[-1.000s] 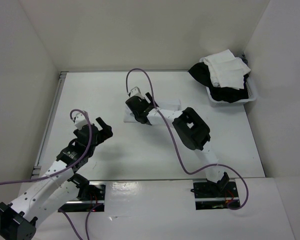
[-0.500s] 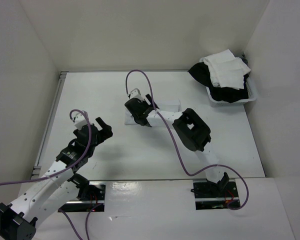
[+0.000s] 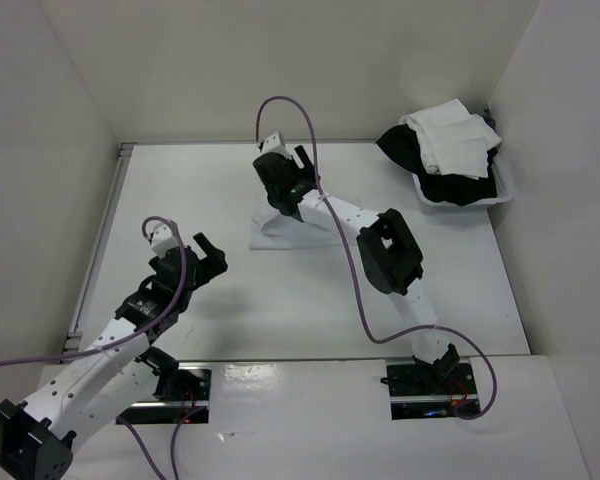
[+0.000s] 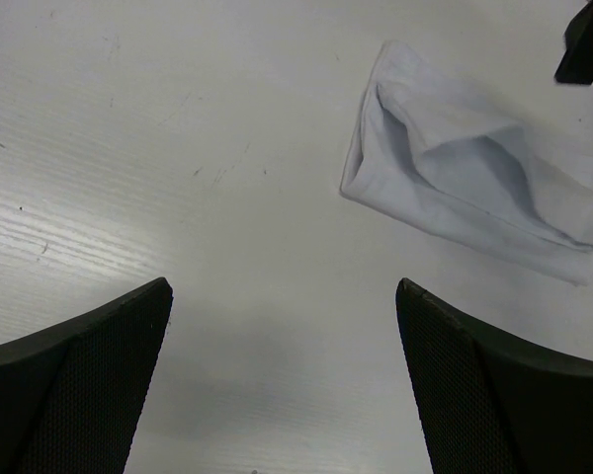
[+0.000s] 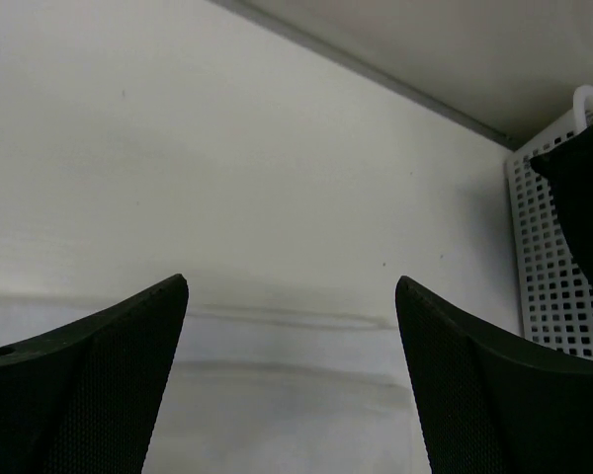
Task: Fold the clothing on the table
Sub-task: Fold the skirt
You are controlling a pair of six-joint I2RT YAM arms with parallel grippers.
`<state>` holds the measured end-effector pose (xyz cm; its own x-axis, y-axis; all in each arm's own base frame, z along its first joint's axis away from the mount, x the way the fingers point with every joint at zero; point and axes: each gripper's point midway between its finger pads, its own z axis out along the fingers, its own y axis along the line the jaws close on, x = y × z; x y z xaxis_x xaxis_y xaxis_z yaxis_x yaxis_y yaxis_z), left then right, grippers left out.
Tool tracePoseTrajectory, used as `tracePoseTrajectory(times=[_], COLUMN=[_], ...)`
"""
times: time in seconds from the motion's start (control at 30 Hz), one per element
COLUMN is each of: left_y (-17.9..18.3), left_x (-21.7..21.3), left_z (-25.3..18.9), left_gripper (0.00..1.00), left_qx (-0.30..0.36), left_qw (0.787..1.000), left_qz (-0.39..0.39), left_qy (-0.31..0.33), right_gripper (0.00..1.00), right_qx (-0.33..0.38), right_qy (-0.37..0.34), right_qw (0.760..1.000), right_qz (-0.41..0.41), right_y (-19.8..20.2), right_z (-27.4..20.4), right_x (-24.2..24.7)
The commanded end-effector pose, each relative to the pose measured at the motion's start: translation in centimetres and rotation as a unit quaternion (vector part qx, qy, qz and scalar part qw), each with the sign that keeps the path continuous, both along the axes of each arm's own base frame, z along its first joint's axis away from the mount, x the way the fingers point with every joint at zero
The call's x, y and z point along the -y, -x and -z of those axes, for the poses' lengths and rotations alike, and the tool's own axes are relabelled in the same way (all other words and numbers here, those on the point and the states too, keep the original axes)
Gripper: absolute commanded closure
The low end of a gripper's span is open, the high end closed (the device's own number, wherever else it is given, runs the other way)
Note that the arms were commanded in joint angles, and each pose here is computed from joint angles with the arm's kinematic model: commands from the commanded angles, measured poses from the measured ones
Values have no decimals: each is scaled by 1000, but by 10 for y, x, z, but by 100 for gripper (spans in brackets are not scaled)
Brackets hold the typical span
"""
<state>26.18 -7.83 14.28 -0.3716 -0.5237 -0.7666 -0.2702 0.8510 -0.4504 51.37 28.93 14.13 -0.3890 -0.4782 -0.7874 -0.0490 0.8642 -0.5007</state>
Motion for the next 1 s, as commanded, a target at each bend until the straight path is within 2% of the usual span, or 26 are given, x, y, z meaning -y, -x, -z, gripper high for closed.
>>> tracePoseTrajectory(times=[0.0,0.07,0.13,0.23,0.3,0.33,0.4,0.5,0.53,0.63,0.67,0.83,0.9,0.93,0.97], left_y=[-7,-8,-8,-7,-7,-7,-6,-6,-7,-13,-14,-40,-55,-61,-66], left_x=[4,5,3,2,2,2,6,8,9,20,25,48,62,67,70], left_z=[-2,-4,-4,-2,-2,-2,-2,1,-1,-2,6,7,-7,3,3], left_gripper=[0,0,0,0,0,0,0,0,0,0,0,0,0,0,0], left_qx=[8,12,13,9,9,9,8,7,12,12,-2,-15,-1,-17,-20], left_qw=[1000,1000,1000,1000,1000,1000,1000,1000,1000,999,999,997,996,996,996], left_qz=[4,4,0,2,2,2,10,12,12,29,38,70,83,90,90], left_qy=[6,8,6,0,0,0,2,8,11,21,17,8,22,12,11], right_gripper=[10,10,10,10,10,10,10,10,10,10,12,25,33,36,47], right_qx=[5,14,-5,-16,-19,0,-16,-34,-27,-74,-60,-69,-53,-55,-51], right_qy=[11,8,16,-5,-13,-33,-19,-48,-68,-94,-125,-145,-154,-145,-147], right_qw=[1000,1000,999,999,1000,999,1000,998,997,993,990,987,986,986,986], right_qz=[14,18,28,27,9,-1,-19,-18,-18,-18,-10,21,44,56,62], right_y=[-26,-40,-54,-53,-38,-29,-4,21,29,63,70,109,117,123,125], right_z=[-4,-14,7,-5,-2,-30,-13,-7,-22,9,-10,-6,-16,-10,-11], right_x=[9,8,14,9,-2,-5,-11,-4,0,15,19,49,64,73,77])
